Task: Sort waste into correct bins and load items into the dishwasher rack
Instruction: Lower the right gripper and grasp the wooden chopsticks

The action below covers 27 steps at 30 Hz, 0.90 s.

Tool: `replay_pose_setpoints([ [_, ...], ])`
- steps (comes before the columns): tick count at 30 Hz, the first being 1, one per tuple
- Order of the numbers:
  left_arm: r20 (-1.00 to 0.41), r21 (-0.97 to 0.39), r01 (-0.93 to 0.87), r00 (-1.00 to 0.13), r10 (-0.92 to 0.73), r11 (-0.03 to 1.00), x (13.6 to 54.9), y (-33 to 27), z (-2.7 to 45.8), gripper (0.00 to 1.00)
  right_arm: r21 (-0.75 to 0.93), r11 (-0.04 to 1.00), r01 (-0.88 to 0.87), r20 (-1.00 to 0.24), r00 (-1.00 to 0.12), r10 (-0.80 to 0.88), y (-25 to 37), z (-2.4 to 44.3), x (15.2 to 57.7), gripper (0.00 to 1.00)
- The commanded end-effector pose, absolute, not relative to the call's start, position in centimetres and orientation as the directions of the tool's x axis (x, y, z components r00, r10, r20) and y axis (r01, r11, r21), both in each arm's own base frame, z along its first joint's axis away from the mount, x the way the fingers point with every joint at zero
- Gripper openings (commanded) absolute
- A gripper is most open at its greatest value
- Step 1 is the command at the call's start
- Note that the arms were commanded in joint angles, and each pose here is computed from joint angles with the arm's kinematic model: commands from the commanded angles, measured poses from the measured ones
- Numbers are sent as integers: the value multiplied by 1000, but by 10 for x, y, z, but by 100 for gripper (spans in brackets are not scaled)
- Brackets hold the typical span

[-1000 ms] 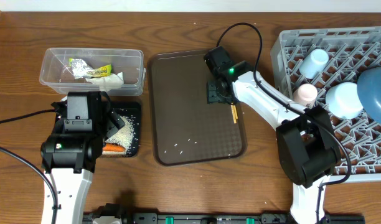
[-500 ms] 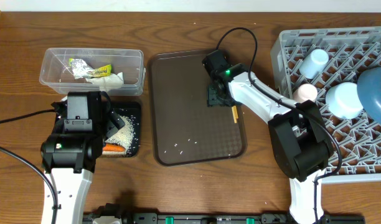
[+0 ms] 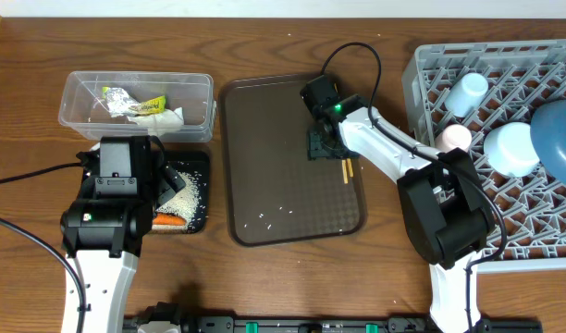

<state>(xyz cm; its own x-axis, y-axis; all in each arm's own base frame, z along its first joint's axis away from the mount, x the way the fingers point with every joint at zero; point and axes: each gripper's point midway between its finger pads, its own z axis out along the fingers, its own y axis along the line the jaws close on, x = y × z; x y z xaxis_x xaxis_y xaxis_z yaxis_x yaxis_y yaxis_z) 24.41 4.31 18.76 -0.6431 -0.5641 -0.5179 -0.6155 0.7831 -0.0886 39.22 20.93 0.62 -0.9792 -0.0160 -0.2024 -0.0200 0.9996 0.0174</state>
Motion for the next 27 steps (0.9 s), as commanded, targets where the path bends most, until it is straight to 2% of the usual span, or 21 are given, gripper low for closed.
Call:
replay_pose_setpoints([
  [1, -515, -79, -612, -651, -558, 787, 243, 43, 186, 98, 34, 999, -23, -164, -986, -17, 209, -5, 388, 66],
  [8, -515, -79, -612, -651, -558, 787, 243, 43, 186, 98, 34, 999, -17, -164, -986, -11, 209, -5, 389, 66],
  [22, -515, -79, -612, -651, -558, 787, 243, 43, 186, 98, -13, 1000, 0, -140, -990, -2, 201, -25, 387, 32],
  [27, -515, -79, -612, -651, -558, 787, 243, 43, 186, 98, -27, 998, 51, -151, -987, 46, 197, -25, 388, 27],
])
